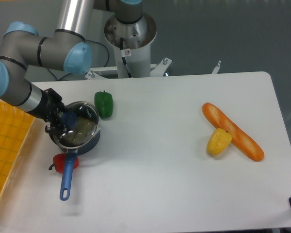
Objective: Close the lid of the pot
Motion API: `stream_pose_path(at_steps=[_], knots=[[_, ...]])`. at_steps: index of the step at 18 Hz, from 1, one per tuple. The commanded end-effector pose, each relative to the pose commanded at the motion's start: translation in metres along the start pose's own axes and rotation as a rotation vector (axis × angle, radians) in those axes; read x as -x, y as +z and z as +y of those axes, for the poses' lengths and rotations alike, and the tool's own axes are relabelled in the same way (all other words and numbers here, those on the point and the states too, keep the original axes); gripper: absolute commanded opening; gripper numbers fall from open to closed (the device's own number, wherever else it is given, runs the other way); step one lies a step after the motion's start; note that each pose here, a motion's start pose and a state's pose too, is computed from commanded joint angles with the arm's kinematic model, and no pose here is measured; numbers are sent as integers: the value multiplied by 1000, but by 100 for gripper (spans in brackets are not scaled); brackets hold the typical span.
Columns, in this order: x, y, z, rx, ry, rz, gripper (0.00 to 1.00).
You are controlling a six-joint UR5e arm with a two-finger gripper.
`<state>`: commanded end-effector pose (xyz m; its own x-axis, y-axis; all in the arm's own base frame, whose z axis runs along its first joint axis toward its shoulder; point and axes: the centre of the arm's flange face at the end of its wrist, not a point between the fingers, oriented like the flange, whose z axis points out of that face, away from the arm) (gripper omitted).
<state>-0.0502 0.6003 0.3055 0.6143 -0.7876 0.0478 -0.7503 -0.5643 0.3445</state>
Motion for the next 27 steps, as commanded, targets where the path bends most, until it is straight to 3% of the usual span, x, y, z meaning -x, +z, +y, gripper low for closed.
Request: stream_pose_path(at_steps=[20, 24, 27], knots=[[-2, 6, -6, 19, -4, 3, 76], [-1, 1, -5, 12, -1, -4, 100], [1, -6, 0, -11, -19, -3, 100]])
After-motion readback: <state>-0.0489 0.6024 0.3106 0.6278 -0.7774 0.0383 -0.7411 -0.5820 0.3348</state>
